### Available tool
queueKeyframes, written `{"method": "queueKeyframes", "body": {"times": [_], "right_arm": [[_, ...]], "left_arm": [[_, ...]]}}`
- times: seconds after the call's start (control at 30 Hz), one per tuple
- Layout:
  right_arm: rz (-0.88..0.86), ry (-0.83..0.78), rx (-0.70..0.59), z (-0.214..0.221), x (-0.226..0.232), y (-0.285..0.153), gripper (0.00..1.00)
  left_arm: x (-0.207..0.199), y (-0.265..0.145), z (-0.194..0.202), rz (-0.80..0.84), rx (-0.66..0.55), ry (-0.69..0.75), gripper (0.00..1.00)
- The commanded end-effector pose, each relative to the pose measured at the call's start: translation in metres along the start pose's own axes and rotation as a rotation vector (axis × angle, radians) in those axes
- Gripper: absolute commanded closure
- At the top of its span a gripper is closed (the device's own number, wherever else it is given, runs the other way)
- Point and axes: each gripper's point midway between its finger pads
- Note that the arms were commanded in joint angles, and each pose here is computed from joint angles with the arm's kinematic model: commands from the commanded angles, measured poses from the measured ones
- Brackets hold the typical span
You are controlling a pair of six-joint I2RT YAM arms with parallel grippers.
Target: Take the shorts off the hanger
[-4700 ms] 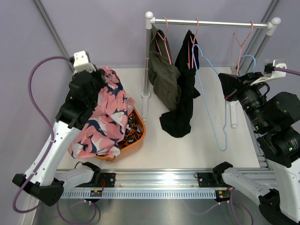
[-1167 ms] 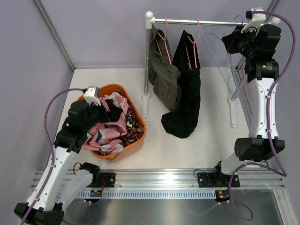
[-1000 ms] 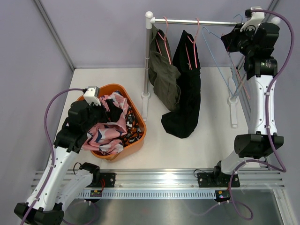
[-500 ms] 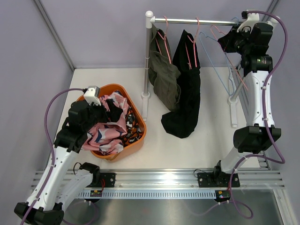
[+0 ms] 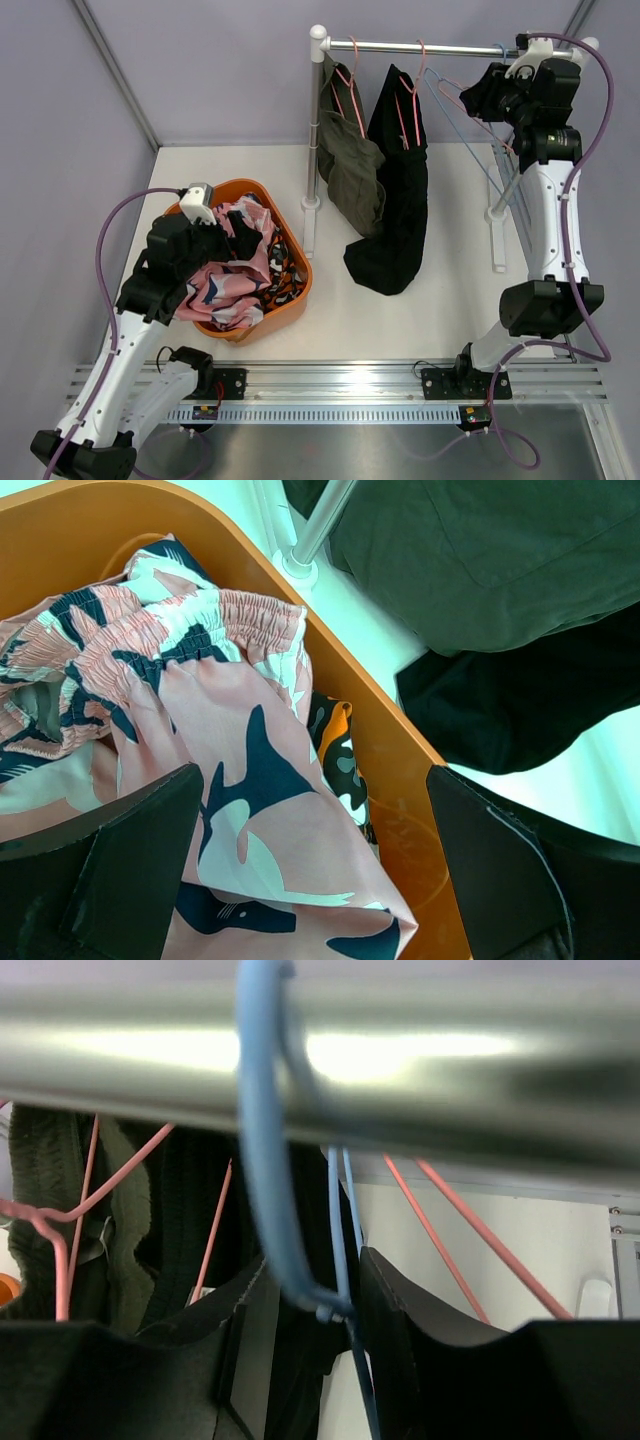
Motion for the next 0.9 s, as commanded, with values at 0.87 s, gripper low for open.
{"method": "queueKeyframes", "body": {"times": [0.87], "right_arm": [[0.003, -0.066, -0.129, -0.056, 0.109, -0.057, 0.37]], "left_arm": [[-0.007, 0.002, -0.006, 0.033, -0.02, 0.024, 0.01]]}}
Point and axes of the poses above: each gripper's point midway between its finger pads, its own y axis out along the fingers, its own x axis along the line the jaws close on, z = x × y, and after that the axes turned 13 degrees about -y, right-handed
